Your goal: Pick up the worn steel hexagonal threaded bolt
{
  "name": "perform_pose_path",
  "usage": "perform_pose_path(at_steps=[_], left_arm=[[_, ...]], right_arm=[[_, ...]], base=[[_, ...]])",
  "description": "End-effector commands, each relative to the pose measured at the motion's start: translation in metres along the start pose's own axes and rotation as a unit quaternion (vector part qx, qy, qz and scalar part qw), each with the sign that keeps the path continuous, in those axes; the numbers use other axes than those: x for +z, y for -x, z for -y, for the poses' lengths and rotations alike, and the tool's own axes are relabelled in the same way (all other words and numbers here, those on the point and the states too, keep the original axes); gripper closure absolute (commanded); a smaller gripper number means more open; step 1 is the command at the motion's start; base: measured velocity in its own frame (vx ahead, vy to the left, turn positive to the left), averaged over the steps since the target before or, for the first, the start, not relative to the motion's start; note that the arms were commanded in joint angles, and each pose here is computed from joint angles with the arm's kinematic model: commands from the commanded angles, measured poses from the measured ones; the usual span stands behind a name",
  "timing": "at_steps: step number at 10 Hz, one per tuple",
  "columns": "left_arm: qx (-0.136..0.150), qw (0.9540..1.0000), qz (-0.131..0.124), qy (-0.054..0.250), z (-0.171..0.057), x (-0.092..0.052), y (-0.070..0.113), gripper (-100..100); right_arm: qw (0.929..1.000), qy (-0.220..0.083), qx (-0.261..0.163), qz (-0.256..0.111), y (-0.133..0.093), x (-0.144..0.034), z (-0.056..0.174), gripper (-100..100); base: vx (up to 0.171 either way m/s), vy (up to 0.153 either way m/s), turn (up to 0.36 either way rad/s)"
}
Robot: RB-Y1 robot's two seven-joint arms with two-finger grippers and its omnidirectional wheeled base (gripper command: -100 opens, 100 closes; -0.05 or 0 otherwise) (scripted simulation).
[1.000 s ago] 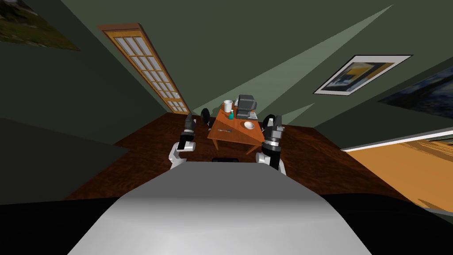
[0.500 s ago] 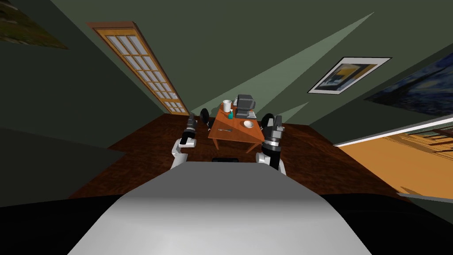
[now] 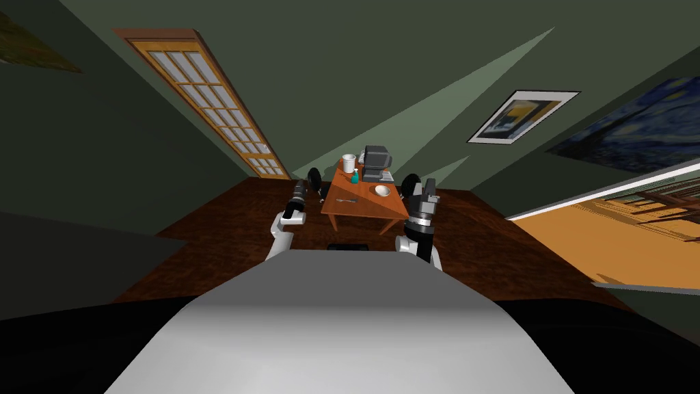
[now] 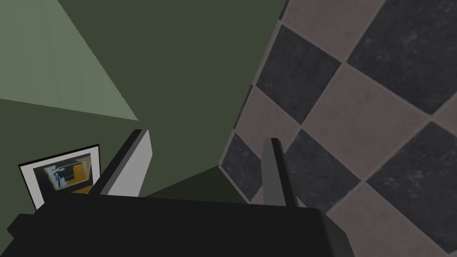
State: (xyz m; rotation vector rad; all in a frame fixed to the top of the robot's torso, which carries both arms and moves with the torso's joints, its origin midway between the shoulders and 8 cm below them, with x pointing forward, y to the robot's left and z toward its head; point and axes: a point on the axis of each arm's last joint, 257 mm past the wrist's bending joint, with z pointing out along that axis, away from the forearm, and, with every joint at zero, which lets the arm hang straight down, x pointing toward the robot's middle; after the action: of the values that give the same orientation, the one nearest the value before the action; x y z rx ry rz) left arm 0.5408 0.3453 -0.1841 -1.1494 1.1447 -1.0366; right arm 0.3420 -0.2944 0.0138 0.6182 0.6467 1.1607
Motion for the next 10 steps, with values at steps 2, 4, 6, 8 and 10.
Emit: perform_pose_path(at_steps=[2, 4, 6, 8, 10], left_arm=[[-0.007, 0.9993, 0.003, 0.036, -0.022, 0.010, 0.000, -100], [-0.015, 0.9978, 0.005, 0.064, -0.040, 0.017, -0.001, -100], [-0.023, 0.9954, 0.007, 0.092, -0.058, 0.023, -0.004, -100], [-0.031, 0.9922, 0.008, 0.121, -0.076, 0.028, -0.007, -100], [-0.040, 0.9880, 0.009, 0.149, -0.094, 0.032, -0.010, -100]], right_arm=[[1.0000, 0.000, 0.000, 0.000, 0.000, 0.000, 0.000, 0], [1.0000, 0.000, 0.000, 0.000, 0.000, 0.000, 0.000, 0], [1.0000, 0.000, 0.000, 0.000, 0.000, 0.000, 0.000, 0], [1.0000, 0.000, 0.000, 0.000, 0.000, 0.000, 0.000, 0], [1.0000, 0.000, 0.000, 0.000, 0.000, 0.000, 0.000, 0]], base=[[-0.010, 0.023, -0.080], [-0.009, 0.019, -0.092], [-0.007, 0.012, -0.086], [-0.003, 0.004, -0.105], [0.002, -0.003, -0.103]])
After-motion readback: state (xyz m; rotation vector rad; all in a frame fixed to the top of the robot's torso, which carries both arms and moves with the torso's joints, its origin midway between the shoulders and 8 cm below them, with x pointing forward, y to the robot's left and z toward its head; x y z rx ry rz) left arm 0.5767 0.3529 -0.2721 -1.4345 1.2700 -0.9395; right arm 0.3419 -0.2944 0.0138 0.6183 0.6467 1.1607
